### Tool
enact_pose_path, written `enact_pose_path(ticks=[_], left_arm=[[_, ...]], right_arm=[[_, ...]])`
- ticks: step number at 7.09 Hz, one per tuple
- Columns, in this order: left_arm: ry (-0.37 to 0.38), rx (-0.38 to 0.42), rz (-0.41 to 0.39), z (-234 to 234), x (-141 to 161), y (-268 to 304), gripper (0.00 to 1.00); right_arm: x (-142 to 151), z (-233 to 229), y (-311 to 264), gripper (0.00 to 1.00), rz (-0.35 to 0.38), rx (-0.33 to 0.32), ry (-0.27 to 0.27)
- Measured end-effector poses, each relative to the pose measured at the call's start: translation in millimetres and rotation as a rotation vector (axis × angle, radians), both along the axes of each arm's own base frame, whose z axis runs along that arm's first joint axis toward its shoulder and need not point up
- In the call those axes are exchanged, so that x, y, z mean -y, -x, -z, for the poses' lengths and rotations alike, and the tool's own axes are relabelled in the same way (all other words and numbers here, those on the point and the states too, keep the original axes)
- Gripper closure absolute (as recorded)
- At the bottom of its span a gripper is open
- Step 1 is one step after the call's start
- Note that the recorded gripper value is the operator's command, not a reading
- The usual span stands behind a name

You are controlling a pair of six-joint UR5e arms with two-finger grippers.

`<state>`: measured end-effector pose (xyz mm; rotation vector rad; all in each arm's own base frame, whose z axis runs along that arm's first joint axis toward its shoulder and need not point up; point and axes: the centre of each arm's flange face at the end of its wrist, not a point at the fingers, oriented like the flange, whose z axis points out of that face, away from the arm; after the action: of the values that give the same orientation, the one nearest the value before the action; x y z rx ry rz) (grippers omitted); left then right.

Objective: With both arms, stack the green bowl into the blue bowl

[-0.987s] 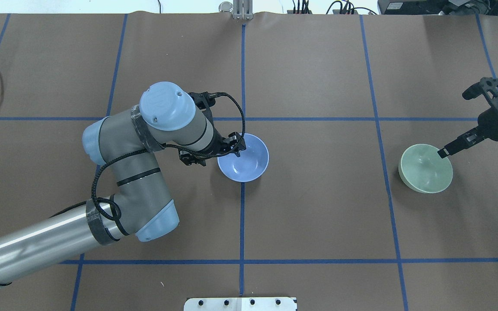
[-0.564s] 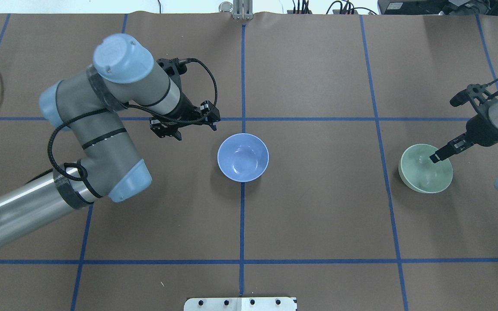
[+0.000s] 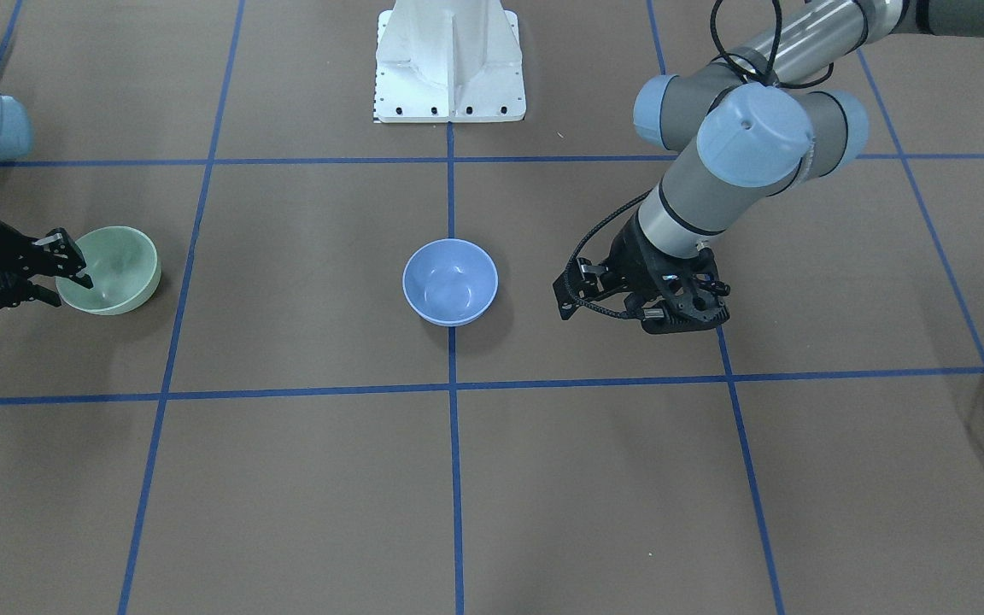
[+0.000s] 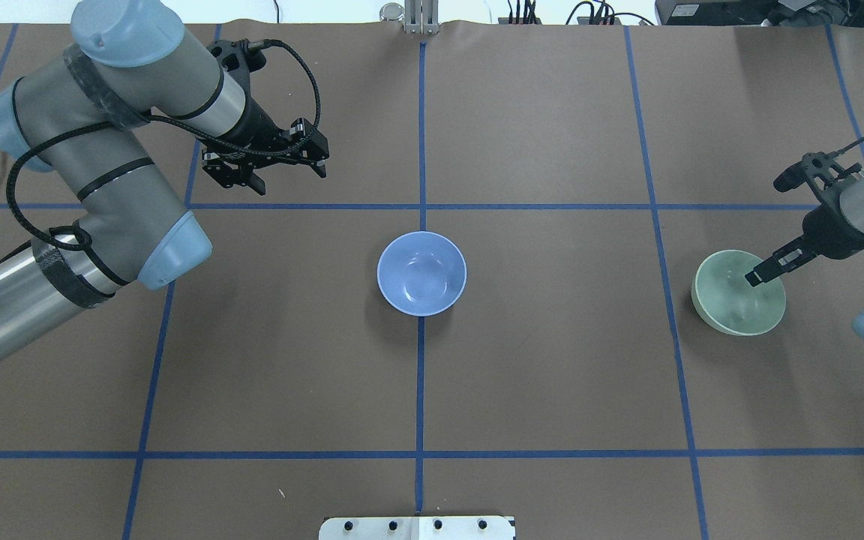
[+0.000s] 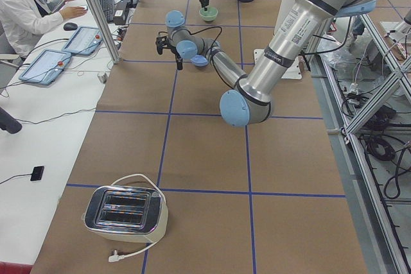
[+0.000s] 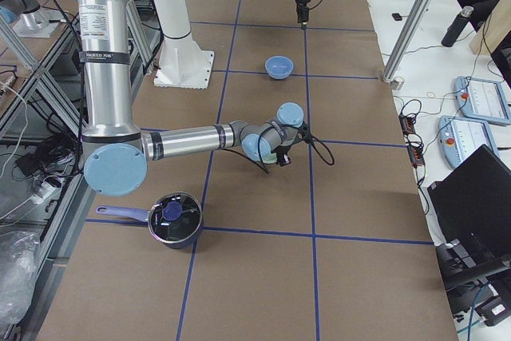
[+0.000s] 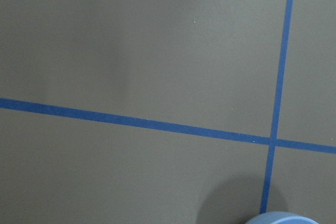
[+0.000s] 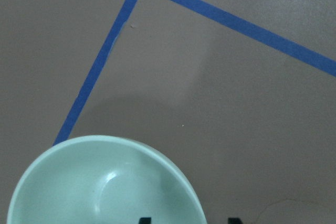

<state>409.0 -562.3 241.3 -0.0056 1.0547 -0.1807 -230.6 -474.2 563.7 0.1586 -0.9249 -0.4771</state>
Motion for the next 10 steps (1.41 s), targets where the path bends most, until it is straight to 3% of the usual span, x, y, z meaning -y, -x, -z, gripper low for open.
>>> enact_pose_path(ticks=[2, 3, 4, 8, 10], left_arm=[[-0.001, 0.001, 0.004, -1.3, 2.6, 3.6, 0.02], [-0.002, 0.001, 0.005, -1.2, 3.1, 4.5, 0.02], [-0.002, 0.001, 0.006, -1.4, 3.4, 5.1, 0.02], [-0.004, 0.001, 0.007, -3.5, 5.5, 10.6, 0.02], [-0.032, 0.002, -0.017, -24.5, 17.9, 45.5, 0.02]], right_arm=[[-0.2, -2.4, 2.0, 0.83, 0.004, -0.002, 0.003], [0.1, -3.2, 2.5, 0.86, 0.005, -0.003, 0.005], [1.3, -1.7, 3.6, 0.97, 0.006, 0.000, 0.004], [6.7, 8.3, 7.2, 1.00, 0.009, 0.017, 0.000], [21.5, 30.9, 8.3, 1.00, -0.002, 0.052, 0.001]])
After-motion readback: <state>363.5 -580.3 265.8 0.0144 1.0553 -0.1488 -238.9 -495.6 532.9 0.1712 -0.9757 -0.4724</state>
